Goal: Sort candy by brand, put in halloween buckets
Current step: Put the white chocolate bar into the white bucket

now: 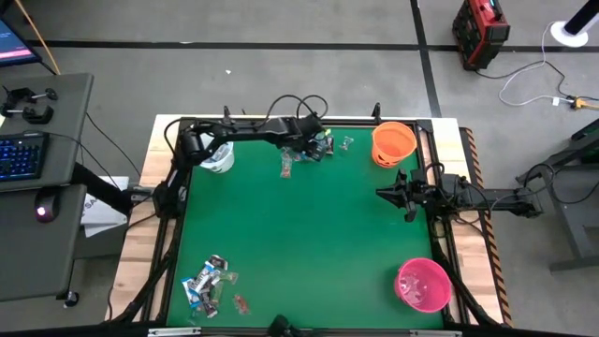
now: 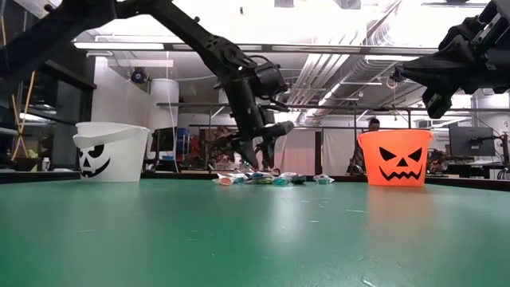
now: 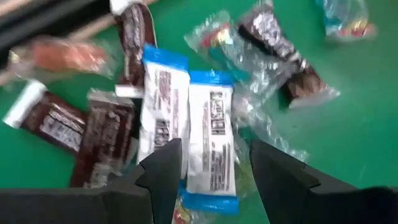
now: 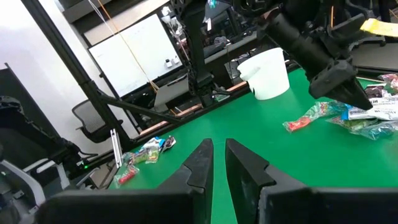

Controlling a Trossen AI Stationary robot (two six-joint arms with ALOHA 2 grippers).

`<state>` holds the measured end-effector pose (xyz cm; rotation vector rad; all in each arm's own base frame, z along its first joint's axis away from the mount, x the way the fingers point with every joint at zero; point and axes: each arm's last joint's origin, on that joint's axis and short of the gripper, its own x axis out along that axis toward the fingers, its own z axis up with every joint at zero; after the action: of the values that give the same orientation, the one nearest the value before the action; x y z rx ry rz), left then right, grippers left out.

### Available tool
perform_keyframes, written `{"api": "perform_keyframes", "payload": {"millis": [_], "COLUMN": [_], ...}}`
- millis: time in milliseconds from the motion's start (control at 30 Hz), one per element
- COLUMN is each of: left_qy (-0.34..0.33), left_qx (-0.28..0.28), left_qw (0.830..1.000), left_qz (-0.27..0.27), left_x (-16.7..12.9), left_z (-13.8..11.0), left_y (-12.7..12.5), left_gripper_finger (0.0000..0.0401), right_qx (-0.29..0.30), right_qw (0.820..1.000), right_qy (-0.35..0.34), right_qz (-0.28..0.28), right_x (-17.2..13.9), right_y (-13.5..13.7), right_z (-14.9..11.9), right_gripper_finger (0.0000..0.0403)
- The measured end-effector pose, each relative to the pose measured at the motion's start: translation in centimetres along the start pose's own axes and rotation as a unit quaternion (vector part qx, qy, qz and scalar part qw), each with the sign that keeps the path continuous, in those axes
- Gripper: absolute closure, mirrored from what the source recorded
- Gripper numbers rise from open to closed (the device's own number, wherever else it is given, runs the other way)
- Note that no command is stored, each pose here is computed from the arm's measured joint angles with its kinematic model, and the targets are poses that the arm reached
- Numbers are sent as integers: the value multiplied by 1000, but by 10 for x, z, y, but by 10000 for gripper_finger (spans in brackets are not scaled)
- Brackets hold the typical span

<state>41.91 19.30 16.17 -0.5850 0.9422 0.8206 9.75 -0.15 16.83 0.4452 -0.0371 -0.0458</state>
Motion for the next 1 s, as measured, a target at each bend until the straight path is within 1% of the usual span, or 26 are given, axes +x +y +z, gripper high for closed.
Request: {"api": "perform_keyframes", "payload": {"millis": [67, 133, 200, 267, 333, 400, 433, 500, 533, 567, 633, 700, 733, 833, 933, 1000], "left_qy": [4, 10, 3, -8, -9, -4, -1, 0, 2, 5, 14, 20, 10, -50, -111, -131], "left_qx": [3, 11, 18, 21, 41, 60, 64, 69, 73, 73, 72, 71, 74, 94, 103, 101], "left_qw": [1000, 1000, 999, 999, 999, 998, 998, 998, 997, 997, 997, 997, 997, 994, 988, 986], "left_qz": [2, 17, 28, 28, 28, 25, 19, 8, 4, -1, -14, -15, -20, -22, 8, 37], "left_x": [7, 13, 13, 10, 9, 10, 9, 8, 8, 8, 5, -7, -17, -65, -114, -141], "left_z": [-4, -9, -11, -10, -11, -13, -13, -13, -14, -14, -14, -13, -10, 5, 15, 17], "left_y": [-2, -4, -7, -10, -11, -13, -14, -16, -17, -17, -17, -16, -17, -17, -9, 1], "left_gripper_finger": [224, 224, 224, 227, 238, 269, 294, 357, 377, 386, 387, 395, 398, 400, 401, 401], "right_qx": [0, 0, 0, 0, 0, 0, 0, 0, 0, 0, 0, 0, 0, 0, 0, 0], "right_qw": [1000, 1000, 1000, 1000, 1000, 1000, 1000, 1000, 1000, 1000, 1000, 1000, 1000, 1000, 1000, 1000], "right_qy": [0, 0, 0, -1, 0, 0, 0, 0, 0, 0, 0, 0, 0, 0, 0, 0], "right_qz": [0, 0, 0, 0, 0, 0, 0, 0, 0, 0, 0, 0, 0, 0, 0, 0], "right_x": [0, 0, 0, 0, 0, 0, 0, 0, 0, 0, 0, 0, 0, 0, 0, 0], "right_y": [0, 0, 0, 0, 0, 0, 0, 0, 0, 0, 0, 0, 0, 0, 0, 0], "right_z": [0, 0, 0, 0, 0, 0, 0, 0, 0, 0, 0, 0, 0, 0, 0, 0], "right_gripper_finger": [368, 368, 368, 368, 368, 368, 368, 368, 368, 368, 368, 368, 368, 368, 368, 368]}}
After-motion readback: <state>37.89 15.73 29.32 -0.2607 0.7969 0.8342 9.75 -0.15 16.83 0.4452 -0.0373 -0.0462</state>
